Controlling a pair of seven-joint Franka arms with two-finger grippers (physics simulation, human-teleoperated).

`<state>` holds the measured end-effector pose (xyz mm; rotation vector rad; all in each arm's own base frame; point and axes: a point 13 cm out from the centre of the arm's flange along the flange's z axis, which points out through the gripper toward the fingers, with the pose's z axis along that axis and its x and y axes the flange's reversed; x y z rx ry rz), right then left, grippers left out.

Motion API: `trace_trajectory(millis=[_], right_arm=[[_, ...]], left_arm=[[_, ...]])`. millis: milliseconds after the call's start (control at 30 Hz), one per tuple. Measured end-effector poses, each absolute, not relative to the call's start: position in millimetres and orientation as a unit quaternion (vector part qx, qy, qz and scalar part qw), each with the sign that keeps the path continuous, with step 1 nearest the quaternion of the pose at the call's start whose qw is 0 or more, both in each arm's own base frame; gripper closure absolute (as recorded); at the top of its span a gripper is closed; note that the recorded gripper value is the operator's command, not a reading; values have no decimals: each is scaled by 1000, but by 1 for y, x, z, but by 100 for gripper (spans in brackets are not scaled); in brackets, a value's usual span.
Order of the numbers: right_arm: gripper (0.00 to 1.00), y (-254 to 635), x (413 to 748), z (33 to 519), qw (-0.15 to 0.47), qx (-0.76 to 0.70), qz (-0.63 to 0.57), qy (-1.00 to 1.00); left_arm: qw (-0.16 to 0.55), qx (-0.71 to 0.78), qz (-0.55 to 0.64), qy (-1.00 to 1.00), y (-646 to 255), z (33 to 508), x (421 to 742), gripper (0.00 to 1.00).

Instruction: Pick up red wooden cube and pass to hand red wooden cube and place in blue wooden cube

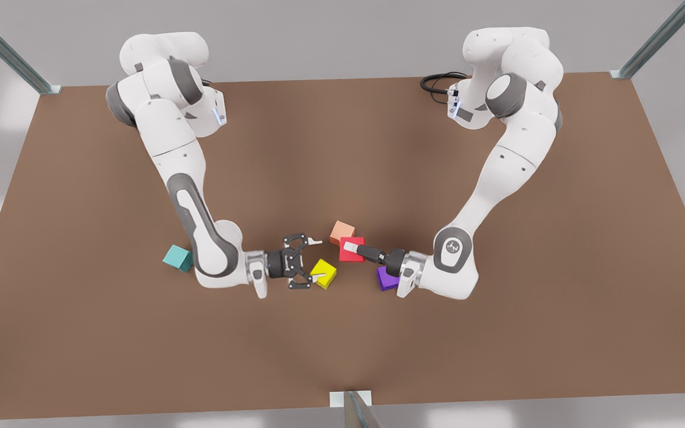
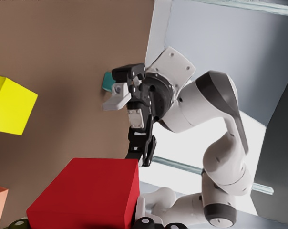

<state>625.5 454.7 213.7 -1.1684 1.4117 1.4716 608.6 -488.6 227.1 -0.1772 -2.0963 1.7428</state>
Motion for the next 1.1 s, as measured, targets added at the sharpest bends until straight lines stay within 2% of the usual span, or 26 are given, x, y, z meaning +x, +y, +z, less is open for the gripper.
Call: trace_trajectory(millis=[333, 1100], right_arm=[[0, 480, 607, 213, 435, -480, 557, 520], [0, 512, 605, 218, 494, -499, 518, 489]], left_arm=[[164, -91, 643, -743, -490, 228, 614, 45], [125, -119, 656, -735, -501, 231, 615, 44]])
